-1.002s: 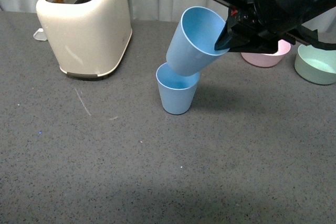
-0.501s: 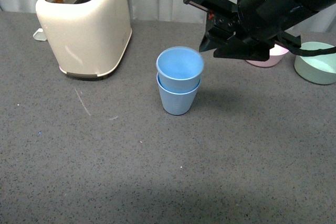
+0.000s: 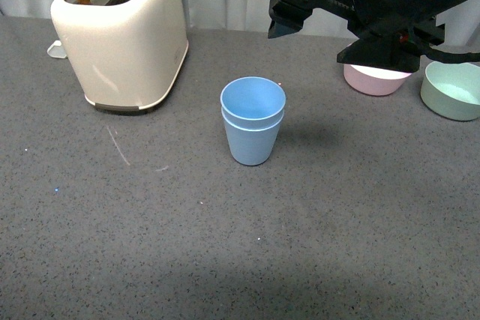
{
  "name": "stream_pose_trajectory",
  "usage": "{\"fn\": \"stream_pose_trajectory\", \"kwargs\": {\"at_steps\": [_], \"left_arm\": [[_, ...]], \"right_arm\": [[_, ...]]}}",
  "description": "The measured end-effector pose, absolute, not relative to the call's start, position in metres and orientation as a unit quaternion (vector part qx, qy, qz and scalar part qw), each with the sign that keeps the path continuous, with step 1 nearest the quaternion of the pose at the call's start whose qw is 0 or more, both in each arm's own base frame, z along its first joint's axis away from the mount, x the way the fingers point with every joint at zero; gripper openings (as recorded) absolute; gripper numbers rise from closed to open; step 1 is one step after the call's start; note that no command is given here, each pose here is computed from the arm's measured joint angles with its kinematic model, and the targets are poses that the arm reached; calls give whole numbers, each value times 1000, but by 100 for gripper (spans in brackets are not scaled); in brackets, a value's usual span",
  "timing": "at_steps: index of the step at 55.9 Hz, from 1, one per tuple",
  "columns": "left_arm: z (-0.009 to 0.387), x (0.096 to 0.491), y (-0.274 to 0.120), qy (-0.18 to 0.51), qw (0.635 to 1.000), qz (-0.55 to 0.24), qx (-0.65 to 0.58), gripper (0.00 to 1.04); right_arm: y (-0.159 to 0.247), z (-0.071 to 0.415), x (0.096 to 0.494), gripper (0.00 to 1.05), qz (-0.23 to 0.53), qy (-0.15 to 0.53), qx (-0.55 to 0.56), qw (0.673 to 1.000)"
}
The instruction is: Stack blue cups with both arms
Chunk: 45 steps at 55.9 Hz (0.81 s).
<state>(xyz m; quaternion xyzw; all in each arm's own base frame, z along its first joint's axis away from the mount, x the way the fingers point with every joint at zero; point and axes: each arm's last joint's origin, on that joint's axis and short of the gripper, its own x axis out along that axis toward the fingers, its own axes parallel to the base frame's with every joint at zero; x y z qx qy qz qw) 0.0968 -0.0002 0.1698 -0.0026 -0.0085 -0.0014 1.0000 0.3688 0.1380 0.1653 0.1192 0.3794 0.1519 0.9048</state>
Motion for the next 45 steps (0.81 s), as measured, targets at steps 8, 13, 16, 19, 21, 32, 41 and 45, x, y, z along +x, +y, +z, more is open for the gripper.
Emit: {"fn": "stream_pose_trajectory", "kwargs": {"at_steps": [8,13,16,19,21,32,41,45], "left_arm": [[170,97,0,-8,1000,0,-2,98],[170,97,0,-8,1000,0,-2,98],[170,97,0,-8,1000,0,-2,98],[170,97,0,-8,1000,-1,-2,98],[170,97,0,-8,1000,-1,-2,98],[170,97,0,-8,1000,-1,-2,98],[170,97,0,-8,1000,-1,-2,98],[170,97,0,-8,1000,-1,-2,98]], "right_arm": [[102,141,331,61,13,98,10,995],[77,158,303,43,1,14,12,1000],[62,168,283,29,-4,-9,12,1000],[52,165,267,17,-1,-3,6,1000],[49,163,260,11,0,2,4,1000],[32,161,227,1,5,7,-1,1000],[21,160,205,1,-2,9,-1,1000],[17,161,193,1,1,9,-1,1000]]}}
